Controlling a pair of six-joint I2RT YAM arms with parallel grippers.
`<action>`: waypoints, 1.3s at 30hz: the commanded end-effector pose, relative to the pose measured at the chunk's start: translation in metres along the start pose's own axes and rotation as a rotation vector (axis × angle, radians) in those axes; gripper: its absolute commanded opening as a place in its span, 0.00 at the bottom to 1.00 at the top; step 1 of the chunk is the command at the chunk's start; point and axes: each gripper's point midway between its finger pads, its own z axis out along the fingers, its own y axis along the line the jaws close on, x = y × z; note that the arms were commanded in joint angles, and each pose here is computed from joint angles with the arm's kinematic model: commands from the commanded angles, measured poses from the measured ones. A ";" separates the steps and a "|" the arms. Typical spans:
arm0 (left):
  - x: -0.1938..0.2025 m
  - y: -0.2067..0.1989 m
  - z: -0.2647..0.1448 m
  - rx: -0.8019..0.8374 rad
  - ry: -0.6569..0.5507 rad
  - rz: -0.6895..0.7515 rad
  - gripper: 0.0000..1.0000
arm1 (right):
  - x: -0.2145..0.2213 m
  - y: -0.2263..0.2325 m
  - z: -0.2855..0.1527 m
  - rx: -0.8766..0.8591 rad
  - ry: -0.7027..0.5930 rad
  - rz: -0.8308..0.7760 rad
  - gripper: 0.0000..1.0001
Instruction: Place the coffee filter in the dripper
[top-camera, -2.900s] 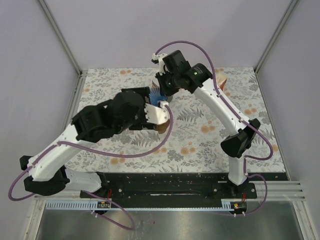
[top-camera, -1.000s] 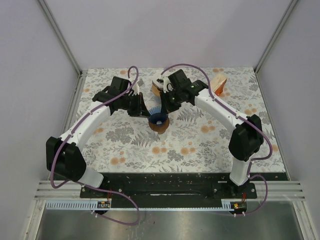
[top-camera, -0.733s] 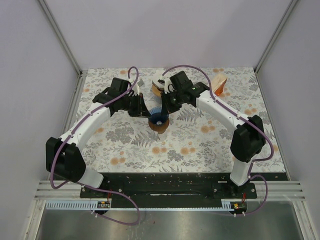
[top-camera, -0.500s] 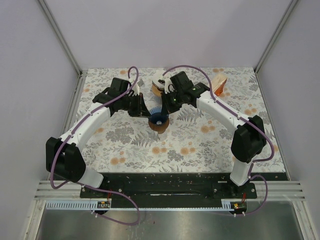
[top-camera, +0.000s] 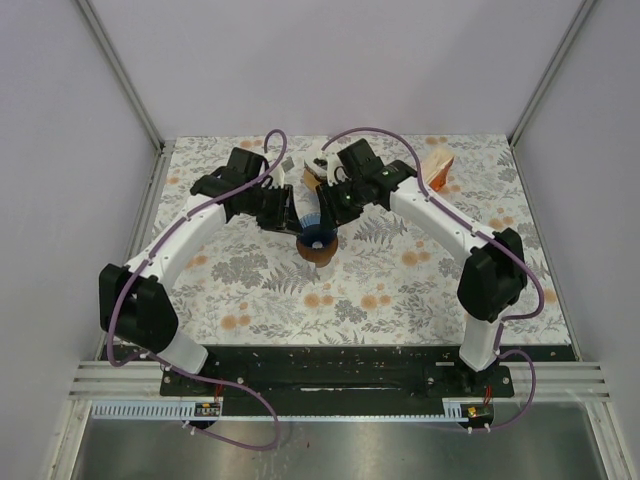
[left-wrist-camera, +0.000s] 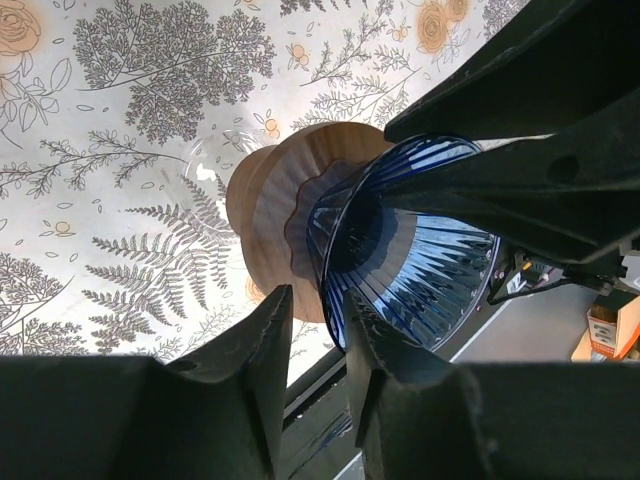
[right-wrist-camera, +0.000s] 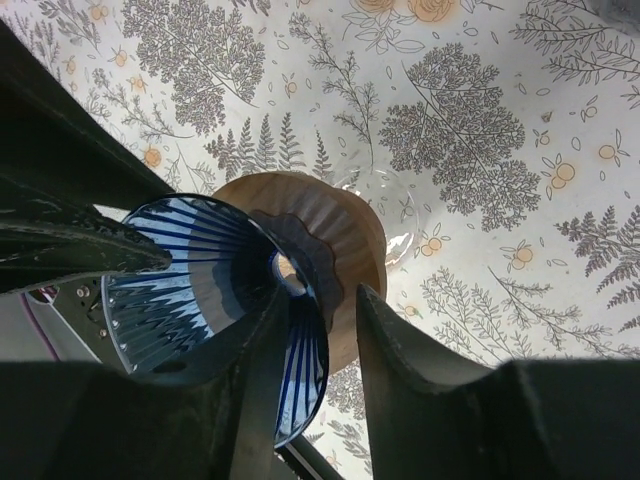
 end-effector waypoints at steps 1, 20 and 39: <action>-0.015 -0.005 -0.011 -0.022 -0.033 0.062 0.34 | -0.026 0.016 -0.020 -0.026 -0.062 -0.050 0.45; -0.107 0.031 -0.106 -0.343 -0.514 0.191 0.87 | -0.096 -0.068 -0.135 0.375 -0.425 0.020 0.61; -0.103 0.121 -0.118 -0.523 -0.563 0.147 0.87 | -0.100 -0.328 -0.166 0.879 -0.566 0.446 0.33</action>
